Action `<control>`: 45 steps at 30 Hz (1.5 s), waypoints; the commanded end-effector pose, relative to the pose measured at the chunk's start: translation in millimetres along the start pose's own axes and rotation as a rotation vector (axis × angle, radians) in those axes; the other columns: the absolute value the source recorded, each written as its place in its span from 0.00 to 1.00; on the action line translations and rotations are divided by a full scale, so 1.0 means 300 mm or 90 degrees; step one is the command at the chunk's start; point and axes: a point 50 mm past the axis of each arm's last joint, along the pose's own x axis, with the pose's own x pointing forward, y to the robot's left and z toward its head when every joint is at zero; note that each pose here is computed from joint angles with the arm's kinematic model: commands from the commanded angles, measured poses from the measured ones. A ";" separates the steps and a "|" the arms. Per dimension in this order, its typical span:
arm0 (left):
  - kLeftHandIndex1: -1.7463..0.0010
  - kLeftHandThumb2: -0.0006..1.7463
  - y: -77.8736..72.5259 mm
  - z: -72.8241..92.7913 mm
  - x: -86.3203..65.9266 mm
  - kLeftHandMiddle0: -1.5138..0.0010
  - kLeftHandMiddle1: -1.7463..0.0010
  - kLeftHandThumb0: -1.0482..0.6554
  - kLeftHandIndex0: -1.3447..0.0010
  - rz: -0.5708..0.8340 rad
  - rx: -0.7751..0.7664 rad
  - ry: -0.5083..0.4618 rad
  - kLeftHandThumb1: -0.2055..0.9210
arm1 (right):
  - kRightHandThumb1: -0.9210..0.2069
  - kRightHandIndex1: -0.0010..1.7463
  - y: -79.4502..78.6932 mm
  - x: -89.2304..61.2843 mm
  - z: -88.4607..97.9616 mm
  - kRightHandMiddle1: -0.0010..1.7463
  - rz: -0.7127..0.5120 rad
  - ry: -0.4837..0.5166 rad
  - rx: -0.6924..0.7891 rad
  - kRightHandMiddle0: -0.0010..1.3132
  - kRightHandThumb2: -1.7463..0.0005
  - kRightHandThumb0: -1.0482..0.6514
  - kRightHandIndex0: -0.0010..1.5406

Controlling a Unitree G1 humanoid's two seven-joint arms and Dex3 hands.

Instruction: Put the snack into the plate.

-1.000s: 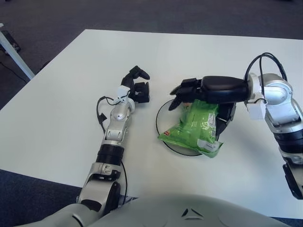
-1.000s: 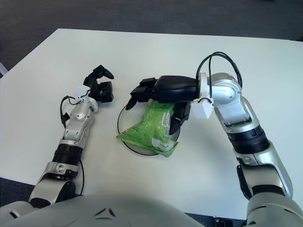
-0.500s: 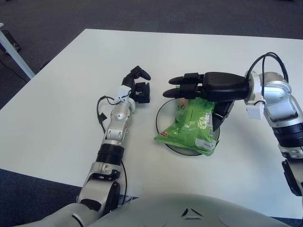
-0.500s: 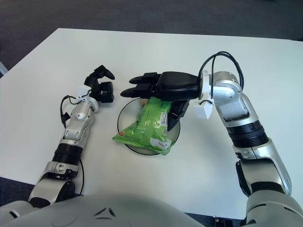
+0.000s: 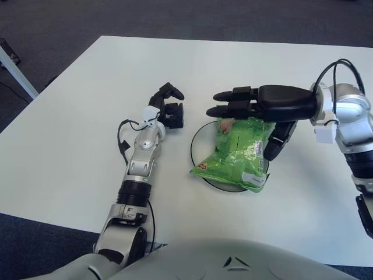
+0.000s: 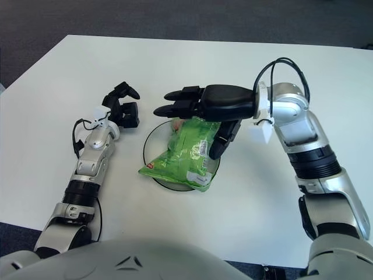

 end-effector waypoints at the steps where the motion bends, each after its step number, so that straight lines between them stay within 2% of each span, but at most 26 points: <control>1: 0.00 0.78 0.007 -0.071 -0.045 0.18 0.00 0.33 0.52 0.004 -0.023 0.040 0.42 | 0.08 0.00 -0.048 -0.031 -0.001 0.00 0.010 0.031 -0.045 0.00 0.86 0.05 0.00; 2: 0.00 0.78 0.007 -0.071 -0.045 0.18 0.00 0.33 0.52 0.002 -0.024 0.038 0.43 | 0.08 0.00 -0.050 -0.034 -0.002 0.00 0.011 0.033 -0.048 0.00 0.86 0.05 0.00; 5: 0.00 0.78 0.005 -0.062 -0.049 0.18 0.00 0.33 0.52 -0.008 -0.029 0.017 0.43 | 0.09 0.00 -0.083 -0.093 -0.028 0.00 0.033 0.072 -0.047 0.00 0.86 0.05 0.00; 7: 0.00 0.78 0.004 -0.057 -0.050 0.18 0.00 0.33 0.52 -0.012 -0.030 0.008 0.43 | 0.09 0.00 -0.106 -0.112 -0.028 0.00 0.053 0.091 -0.040 0.00 0.86 0.04 0.00; 8: 0.00 0.78 0.005 -0.058 -0.050 0.18 0.00 0.33 0.52 -0.014 -0.031 0.006 0.43 | 0.10 0.00 -0.120 -0.127 -0.035 0.00 0.076 0.113 0.003 0.00 0.86 0.04 0.00; 9: 0.00 0.78 0.006 -0.058 -0.049 0.17 0.00 0.33 0.52 -0.016 -0.032 0.005 0.43 | 0.11 0.00 -0.128 -0.136 -0.039 0.00 0.091 0.126 0.036 0.00 0.85 0.05 0.00; 11: 0.00 0.78 0.007 -0.060 -0.049 0.16 0.00 0.33 0.52 -0.019 -0.033 0.003 0.43 | 0.21 0.00 -0.159 -0.158 -0.045 0.02 0.111 0.146 0.087 0.00 0.77 0.08 0.00; 13: 0.00 0.78 0.008 -0.061 -0.048 0.16 0.00 0.33 0.52 -0.021 -0.035 0.000 0.43 | 0.27 0.00 -0.202 -0.170 -0.050 0.04 0.118 0.149 0.113 0.00 0.72 0.09 0.00; 15: 0.00 0.78 0.010 -0.063 -0.047 0.15 0.00 0.33 0.52 -0.024 -0.033 -0.002 0.43 | 0.31 0.00 -0.216 -0.179 -0.062 0.05 0.125 0.140 0.140 0.00 0.68 0.10 0.00; 20: 0.00 0.79 0.014 -0.067 -0.045 0.14 0.00 0.33 0.52 -0.030 -0.024 -0.006 0.42 | 0.32 0.00 -0.211 -0.196 -0.096 0.06 0.142 0.099 0.239 0.00 0.63 0.09 0.00; 23: 0.00 0.79 0.017 -0.069 -0.044 0.14 0.00 0.33 0.52 -0.033 -0.026 -0.005 0.42 | 0.32 0.00 -0.185 -0.253 -0.162 0.08 0.152 0.095 0.365 0.00 0.62 0.09 0.00; 25: 0.00 0.79 0.018 -0.069 -0.044 0.14 0.00 0.33 0.52 -0.034 -0.027 -0.005 0.42 | 0.32 0.01 -0.197 -0.249 -0.171 0.09 0.173 0.099 0.412 0.00 0.61 0.08 0.01; 28: 0.00 0.79 0.020 -0.070 -0.044 0.14 0.00 0.33 0.52 -0.034 -0.025 -0.005 0.42 | 0.29 0.02 -0.214 -0.236 -0.165 0.10 0.191 0.099 0.426 0.00 0.64 0.03 0.03; 31: 0.00 0.78 0.023 -0.070 -0.043 0.13 0.00 0.33 0.52 -0.033 -0.022 -0.005 0.43 | 0.24 0.01 -0.206 -0.240 -0.176 0.04 0.200 0.097 0.427 0.00 0.68 0.01 0.02; 34: 0.00 0.78 0.024 -0.071 -0.043 0.13 0.00 0.33 0.52 -0.033 -0.019 -0.004 0.43 | 0.22 0.01 -0.210 -0.250 -0.194 0.01 0.196 0.096 0.435 0.00 0.70 0.00 0.01; 39: 0.00 0.78 0.026 -0.072 -0.042 0.13 0.00 0.33 0.52 -0.034 -0.016 -0.003 0.43 | 0.20 0.01 -0.206 -0.278 -0.233 0.00 0.191 0.127 0.452 0.00 0.71 0.00 0.01; 43: 0.00 0.77 0.026 -0.072 -0.041 0.13 0.00 0.33 0.53 -0.035 -0.013 -0.001 0.45 | 0.20 0.01 -0.201 -0.333 -0.261 0.00 0.175 0.191 0.477 0.00 0.71 0.00 0.02; 44: 0.00 0.77 0.026 -0.073 -0.042 0.13 0.00 0.33 0.53 -0.035 -0.012 -0.002 0.45 | 0.20 0.01 -0.201 -0.336 -0.260 0.00 0.132 0.193 0.480 0.00 0.71 0.00 0.02; 45: 0.00 0.76 0.028 -0.072 -0.042 0.13 0.00 0.33 0.54 -0.035 -0.011 -0.002 0.45 | 0.20 0.04 -0.201 -0.337 -0.258 0.05 0.101 0.195 0.482 0.01 0.62 0.00 0.05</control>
